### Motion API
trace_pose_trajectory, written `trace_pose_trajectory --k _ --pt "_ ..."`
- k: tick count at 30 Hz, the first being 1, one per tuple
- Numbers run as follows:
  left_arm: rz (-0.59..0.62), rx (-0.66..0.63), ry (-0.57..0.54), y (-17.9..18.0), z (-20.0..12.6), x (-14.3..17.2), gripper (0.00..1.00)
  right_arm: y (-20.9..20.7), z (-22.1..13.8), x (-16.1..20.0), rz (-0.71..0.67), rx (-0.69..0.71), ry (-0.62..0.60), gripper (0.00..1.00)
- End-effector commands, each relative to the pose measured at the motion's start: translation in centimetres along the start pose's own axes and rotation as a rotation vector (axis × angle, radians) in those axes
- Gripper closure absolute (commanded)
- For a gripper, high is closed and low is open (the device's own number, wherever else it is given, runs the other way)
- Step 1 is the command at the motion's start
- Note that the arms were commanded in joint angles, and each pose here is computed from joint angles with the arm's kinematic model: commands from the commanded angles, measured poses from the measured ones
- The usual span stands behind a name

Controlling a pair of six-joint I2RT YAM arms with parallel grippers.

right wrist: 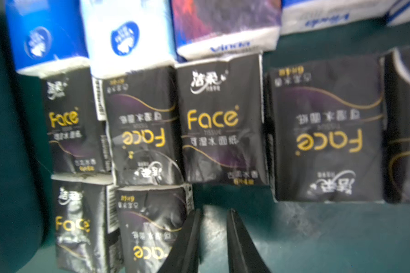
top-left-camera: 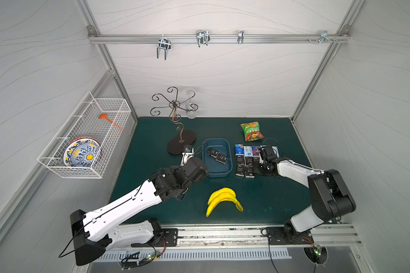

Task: Take the pocket tissues out of the storage box
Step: Move the pocket tissues to the center of the board, then pick up the pocket tissues from the storage box.

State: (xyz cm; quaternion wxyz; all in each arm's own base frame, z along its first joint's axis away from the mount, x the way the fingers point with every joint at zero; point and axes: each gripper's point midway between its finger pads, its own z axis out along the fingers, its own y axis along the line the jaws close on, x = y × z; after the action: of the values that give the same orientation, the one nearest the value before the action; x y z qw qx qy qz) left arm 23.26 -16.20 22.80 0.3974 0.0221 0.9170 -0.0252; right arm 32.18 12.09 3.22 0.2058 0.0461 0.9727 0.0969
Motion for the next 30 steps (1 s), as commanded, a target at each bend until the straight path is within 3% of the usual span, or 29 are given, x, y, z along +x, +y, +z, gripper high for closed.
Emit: trace_pose_trajectory --k 1,7,17,24,30 --pt "-0.017 0.013 -0.041 -0.1 -0.8 -1.2 0.55 0.8 -0.1 -0.4 0.006 -0.017 -0.003 0.75" --pt "-0.017 0.009 -0.042 0.1 -0.9 -1.1 0.55 0.7 -1.2 -1.0 0.001 -0.011 -0.024 0.73" --pt "-0.02 0.008 -0.041 0.1 -0.9 -1.1 0.54 2.3 -6.4 -3.5 -0.052 -0.031 -0.129 0.7" --pt "-0.026 0.006 -0.045 0.1 -0.9 -1.2 0.54 12.5 -7.6 -4.1 -0.357 -0.156 -0.128 0.62" --pt "-0.027 -0.005 -0.042 0.5 -0.7 -0.8 0.54 21.1 -5.3 -6.3 -0.623 -0.254 -0.112 0.58"
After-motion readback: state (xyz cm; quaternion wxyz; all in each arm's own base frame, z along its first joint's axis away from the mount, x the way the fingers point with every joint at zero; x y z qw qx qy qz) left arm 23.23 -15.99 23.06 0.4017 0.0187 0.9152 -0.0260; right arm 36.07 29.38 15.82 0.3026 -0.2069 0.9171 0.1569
